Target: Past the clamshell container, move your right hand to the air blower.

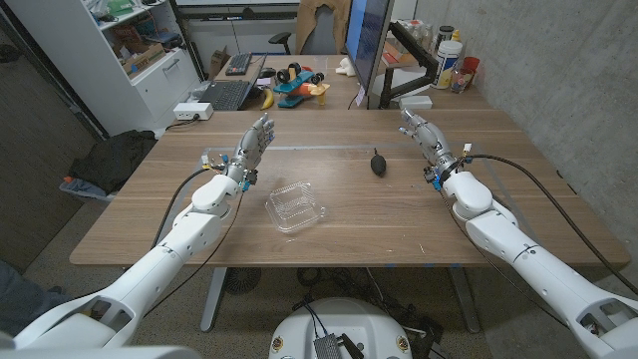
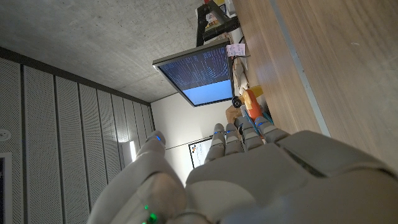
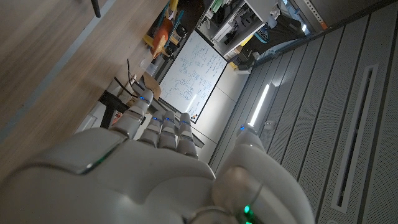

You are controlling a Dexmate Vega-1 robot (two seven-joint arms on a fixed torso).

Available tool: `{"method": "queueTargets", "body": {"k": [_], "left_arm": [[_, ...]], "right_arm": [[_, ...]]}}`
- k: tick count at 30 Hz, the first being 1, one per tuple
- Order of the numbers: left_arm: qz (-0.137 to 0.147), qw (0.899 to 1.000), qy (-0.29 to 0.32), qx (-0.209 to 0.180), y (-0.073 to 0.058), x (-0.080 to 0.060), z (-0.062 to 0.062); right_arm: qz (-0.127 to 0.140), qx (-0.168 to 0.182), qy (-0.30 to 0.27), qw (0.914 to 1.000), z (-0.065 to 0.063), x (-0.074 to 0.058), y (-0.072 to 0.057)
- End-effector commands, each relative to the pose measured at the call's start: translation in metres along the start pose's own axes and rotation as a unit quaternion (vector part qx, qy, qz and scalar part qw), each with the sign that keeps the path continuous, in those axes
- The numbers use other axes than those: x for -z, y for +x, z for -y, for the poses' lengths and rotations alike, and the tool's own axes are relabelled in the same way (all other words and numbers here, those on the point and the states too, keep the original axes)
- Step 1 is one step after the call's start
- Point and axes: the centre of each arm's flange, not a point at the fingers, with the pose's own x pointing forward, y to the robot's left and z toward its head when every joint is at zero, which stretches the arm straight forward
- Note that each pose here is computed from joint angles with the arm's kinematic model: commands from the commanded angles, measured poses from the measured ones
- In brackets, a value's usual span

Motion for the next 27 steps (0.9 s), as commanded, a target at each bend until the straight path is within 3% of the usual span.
{"method": "queueTargets", "body": {"k": [1, 27], "left_arm": [[0.001, 1.0, 0.004, 0.001, 0.0, -0.002, -0.001], [0.004, 1.0, 0.009, 0.006, 0.0, -0.007, 0.007]], "right_arm": [[0.016, -0.004, -0.03, 0.9994, -0.002, -0.007, 0.001], [0.04, -0.016, -0.109, 0.9932, -0.004, -0.02, 0.001]]}}
